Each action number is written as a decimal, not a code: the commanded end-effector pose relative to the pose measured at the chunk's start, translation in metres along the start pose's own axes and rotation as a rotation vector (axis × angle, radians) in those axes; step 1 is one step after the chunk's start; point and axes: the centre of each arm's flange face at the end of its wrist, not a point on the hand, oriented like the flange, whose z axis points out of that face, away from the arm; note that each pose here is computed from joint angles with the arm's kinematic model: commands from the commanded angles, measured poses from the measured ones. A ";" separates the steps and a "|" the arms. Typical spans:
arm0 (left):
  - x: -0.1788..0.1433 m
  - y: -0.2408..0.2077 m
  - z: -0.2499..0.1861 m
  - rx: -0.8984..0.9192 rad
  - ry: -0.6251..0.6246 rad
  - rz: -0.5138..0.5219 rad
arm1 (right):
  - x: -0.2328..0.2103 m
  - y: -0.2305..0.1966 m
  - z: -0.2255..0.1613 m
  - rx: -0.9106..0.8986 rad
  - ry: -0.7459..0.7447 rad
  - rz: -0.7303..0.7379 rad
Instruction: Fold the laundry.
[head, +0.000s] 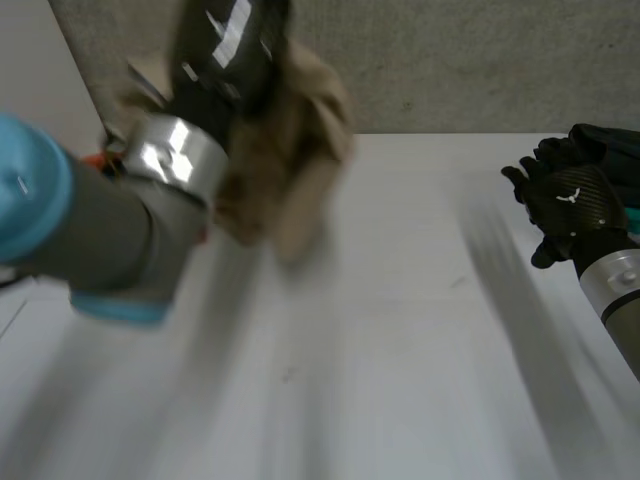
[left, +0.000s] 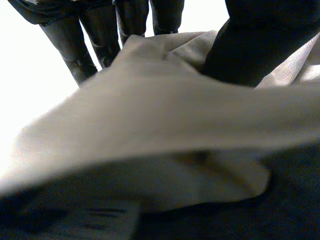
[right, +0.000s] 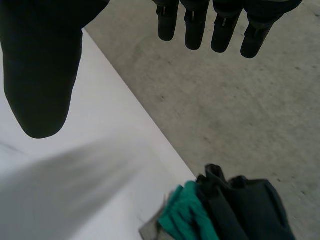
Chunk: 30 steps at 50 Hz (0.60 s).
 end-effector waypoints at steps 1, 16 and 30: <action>0.094 0.049 -0.085 -0.291 0.272 -0.087 | 0.011 0.002 0.001 -0.016 0.040 0.003; 0.049 -0.009 -0.086 -0.353 0.215 0.139 | -0.019 -0.022 -0.029 -0.100 -0.128 0.058; -0.048 0.096 -0.042 -0.517 0.083 0.129 | -0.101 -0.046 -0.082 -0.148 -0.450 0.215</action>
